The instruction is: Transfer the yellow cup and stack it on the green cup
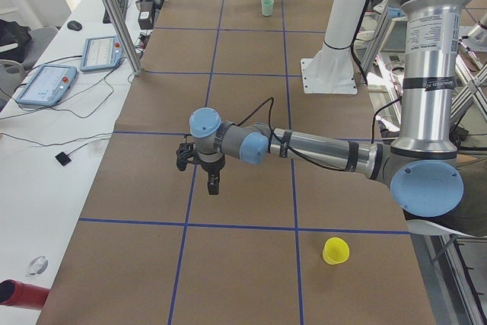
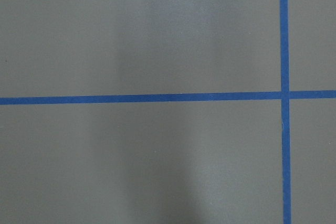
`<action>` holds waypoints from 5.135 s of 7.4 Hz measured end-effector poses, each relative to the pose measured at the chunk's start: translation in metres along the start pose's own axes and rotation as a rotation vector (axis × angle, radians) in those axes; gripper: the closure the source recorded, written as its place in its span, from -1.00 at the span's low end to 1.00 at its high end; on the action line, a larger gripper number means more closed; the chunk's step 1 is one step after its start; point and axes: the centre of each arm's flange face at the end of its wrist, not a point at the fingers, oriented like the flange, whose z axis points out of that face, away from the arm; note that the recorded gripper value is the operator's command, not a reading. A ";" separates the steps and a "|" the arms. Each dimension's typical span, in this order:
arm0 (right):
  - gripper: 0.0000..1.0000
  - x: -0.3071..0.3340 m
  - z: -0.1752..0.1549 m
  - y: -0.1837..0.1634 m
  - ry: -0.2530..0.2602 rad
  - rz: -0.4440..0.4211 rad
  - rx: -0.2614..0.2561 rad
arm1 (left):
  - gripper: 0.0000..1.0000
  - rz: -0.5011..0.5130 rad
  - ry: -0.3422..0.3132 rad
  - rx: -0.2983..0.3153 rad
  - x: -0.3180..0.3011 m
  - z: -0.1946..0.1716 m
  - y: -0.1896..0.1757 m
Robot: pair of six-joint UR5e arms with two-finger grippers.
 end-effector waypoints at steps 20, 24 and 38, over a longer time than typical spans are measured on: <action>-1.00 -0.055 0.048 -0.004 -0.010 -0.191 -0.001 | -1.00 -1.356 -0.691 0.473 0.054 0.132 0.188; -1.00 -0.065 0.061 -0.004 0.026 -0.216 -0.007 | -1.00 -1.473 -1.084 0.649 0.019 0.171 0.237; -1.00 -0.073 0.057 -0.002 0.020 -0.233 0.001 | -0.99 -1.565 -1.377 0.869 -0.067 0.264 0.328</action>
